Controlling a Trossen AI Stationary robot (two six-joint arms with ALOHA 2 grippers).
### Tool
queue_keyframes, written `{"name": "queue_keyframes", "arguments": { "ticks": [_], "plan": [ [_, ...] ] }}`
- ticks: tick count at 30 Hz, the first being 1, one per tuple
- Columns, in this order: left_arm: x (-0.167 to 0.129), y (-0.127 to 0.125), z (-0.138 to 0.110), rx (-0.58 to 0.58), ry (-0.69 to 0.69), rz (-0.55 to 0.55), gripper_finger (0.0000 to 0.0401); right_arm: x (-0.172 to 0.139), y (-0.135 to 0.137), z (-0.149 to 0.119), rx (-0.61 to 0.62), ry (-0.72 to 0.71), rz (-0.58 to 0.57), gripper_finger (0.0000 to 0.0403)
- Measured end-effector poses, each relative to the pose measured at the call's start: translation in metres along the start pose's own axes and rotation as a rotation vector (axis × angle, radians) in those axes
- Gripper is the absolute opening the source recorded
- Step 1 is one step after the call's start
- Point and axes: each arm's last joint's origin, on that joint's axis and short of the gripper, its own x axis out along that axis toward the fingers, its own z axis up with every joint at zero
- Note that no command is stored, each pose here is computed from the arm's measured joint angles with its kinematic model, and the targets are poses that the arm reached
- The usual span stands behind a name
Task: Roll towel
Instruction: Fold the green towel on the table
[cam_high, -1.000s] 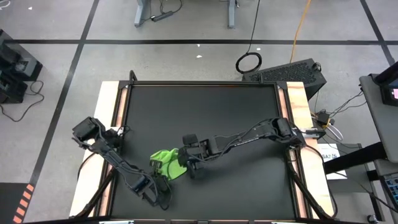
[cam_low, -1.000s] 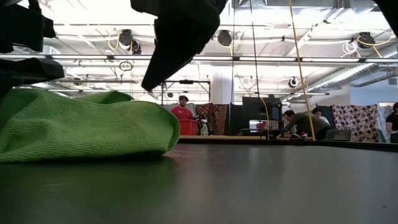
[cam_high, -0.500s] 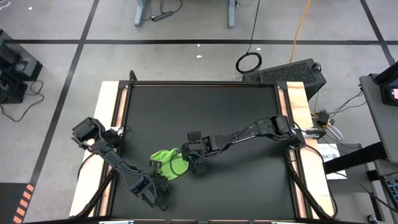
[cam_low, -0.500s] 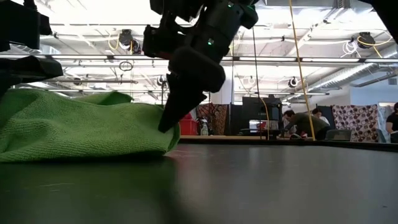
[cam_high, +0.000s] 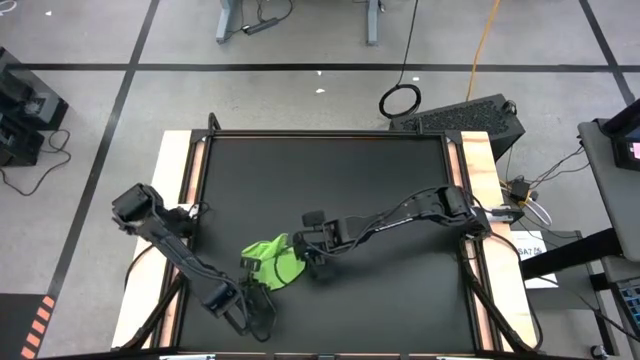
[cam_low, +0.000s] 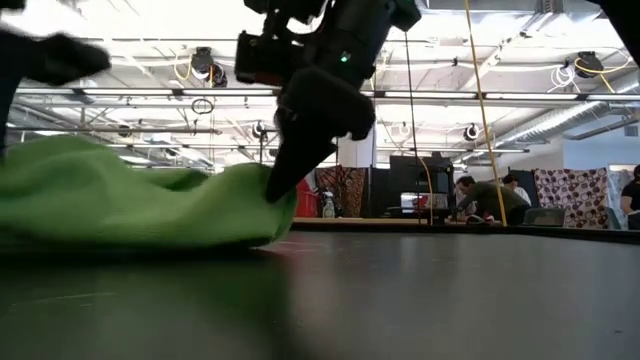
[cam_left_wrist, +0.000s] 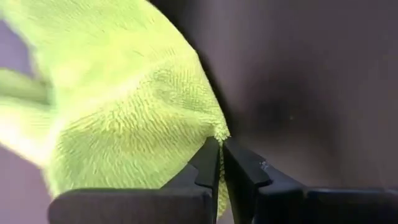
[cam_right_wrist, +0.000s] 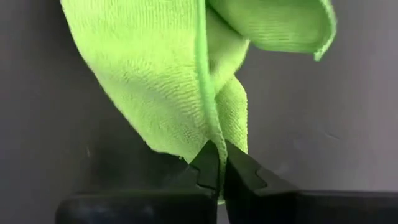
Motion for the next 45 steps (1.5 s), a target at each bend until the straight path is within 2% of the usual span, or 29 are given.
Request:
{"name": "queue_keyframes", "arguments": {
  "ticks": [3, 5, 7, 11, 14, 17, 22, 25, 29, 35, 39, 45],
  "plan": [
    [-0.023, 0.006, 0.002, -0.007, -0.076, 0.033, 0.0033, -0.015, 0.001, 0.002, -0.033, -0.007, -0.016, 0.0002],
    [-0.038, 0.012, 0.002, -0.012, -0.133, 0.074, 0.0052, -0.028, 0.001, 0.002, -0.045, -0.002, -0.015, 0.0001],
    [-0.052, 0.017, 0.001, -0.019, -0.199, 0.122, 0.0085, -0.042, 0.0, 0.003, -0.05, -0.018, -0.015, 0.0001],
    [-0.071, 0.029, 0.0, -0.055, -0.323, 0.207, 0.0175, -0.07, 0.002, 0.004, -0.077, -0.041, -0.002, 0.0001],
    [-0.075, 0.041, 0.004, -0.103, -0.349, 0.224, 0.0238, -0.084, 0.007, 0.002, -0.12, -0.038, 0.008, 0.0001],
    [-0.072, 0.052, 0.01, -0.145, -0.323, 0.217, 0.0275, -0.092, 0.013, 0.002, -0.152, -0.047, 0.018, 0.0],
    [-0.055, 0.069, 0.014, -0.173, -0.26, 0.189, 0.0285, -0.096, 0.026, 0.0, -0.223, -0.03, 0.02, 0.0],
    [-0.045, 0.078, 0.019, -0.159, -0.273, 0.164, 0.0285, -0.098, 0.033, -0.002, -0.259, -0.019, -0.006, 0.0],
    [-0.033, 0.089, 0.034, -0.127, -0.366, 0.089, 0.0286, -0.099, 0.039, -0.001, -0.283, -0.027, -0.011, 0.0],
    [-0.028, 0.117, 0.056, -0.11, -0.526, 0.101, 0.0286, -0.1, 0.043, -0.001, -0.298, -0.036, -0.009, 0.0],
    [-0.024, 0.132, 0.07, -0.083, -0.608, -0.041, 0.0286, -0.1, 0.043, 0.001, -0.3, -0.053, -0.012, 0.0],
    [0.001, 0.142, 0.079, -0.032, -0.575, -0.23, 0.0286, -0.1, 0.042, 0.004, -0.309, -0.079, -0.017, 0.0]
  ]
}}
